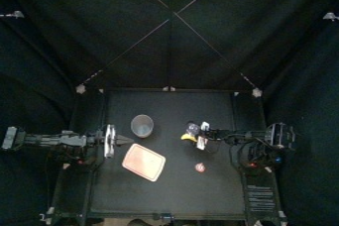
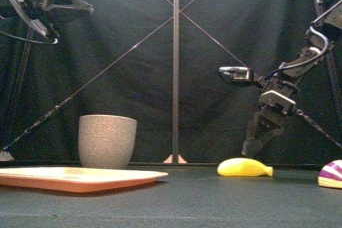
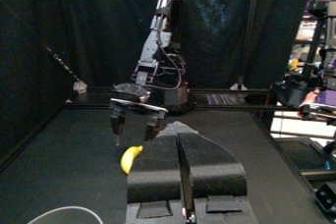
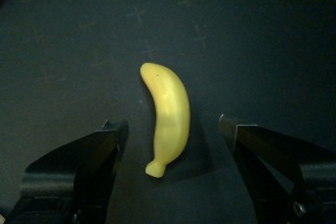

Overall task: Pick the banana then place it on the pink plate
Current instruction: Pick the banana

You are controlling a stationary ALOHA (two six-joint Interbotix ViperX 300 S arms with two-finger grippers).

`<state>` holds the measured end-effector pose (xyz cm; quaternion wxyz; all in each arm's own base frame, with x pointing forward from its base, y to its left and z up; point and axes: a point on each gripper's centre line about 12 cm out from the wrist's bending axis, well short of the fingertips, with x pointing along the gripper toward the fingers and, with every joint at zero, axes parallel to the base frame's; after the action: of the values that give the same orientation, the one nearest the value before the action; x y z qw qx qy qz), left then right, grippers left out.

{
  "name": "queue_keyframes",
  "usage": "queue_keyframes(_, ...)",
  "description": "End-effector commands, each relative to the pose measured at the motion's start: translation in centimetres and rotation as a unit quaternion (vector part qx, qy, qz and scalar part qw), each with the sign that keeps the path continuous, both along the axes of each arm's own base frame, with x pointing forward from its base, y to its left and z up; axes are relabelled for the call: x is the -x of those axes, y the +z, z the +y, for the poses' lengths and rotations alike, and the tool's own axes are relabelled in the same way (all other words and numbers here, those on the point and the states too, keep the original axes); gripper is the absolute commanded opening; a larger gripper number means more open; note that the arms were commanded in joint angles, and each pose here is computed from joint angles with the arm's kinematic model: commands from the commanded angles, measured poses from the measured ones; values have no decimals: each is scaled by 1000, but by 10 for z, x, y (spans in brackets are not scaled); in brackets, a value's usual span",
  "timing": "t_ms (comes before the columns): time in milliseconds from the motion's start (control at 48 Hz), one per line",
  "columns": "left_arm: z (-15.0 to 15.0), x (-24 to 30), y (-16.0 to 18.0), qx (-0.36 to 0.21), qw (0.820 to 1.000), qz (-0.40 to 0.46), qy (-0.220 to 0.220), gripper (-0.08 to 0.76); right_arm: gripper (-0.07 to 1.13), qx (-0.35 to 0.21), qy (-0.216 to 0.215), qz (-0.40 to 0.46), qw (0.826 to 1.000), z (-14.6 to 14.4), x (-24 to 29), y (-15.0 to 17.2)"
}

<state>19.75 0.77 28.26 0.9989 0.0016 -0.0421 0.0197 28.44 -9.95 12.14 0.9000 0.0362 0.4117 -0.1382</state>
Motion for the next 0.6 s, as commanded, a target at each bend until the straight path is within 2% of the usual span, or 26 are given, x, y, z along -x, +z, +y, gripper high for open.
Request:
queue_keyframes(21, 0, -2, 5, -2, 1000, -8, 0, -2, 1055, 4, -6, -8, 1000, -8, -8, 4)
queue_keyframes(229, 5, 0, -3, 5, 1000, 3, 12, -2, 1035, -5, -15, 11, 1000, -16, -17, -11)
queue_keyframes(354, 5, -1, 0, 3, 1000, -2, 12, -2, 985, -5, -13, 12, 1000, -16, -24, -12)
queue_keyframes(479, 5, -1, 2, 2, 1000, -5, 12, -2, 864, -8, -18, 6, 1000, -17, -27, -10)
queue_keyframes(604, 5, -1, 0, 2, 1000, -2, 12, -2, 691, -12, -18, 1, 1000, -15, -29, -6)
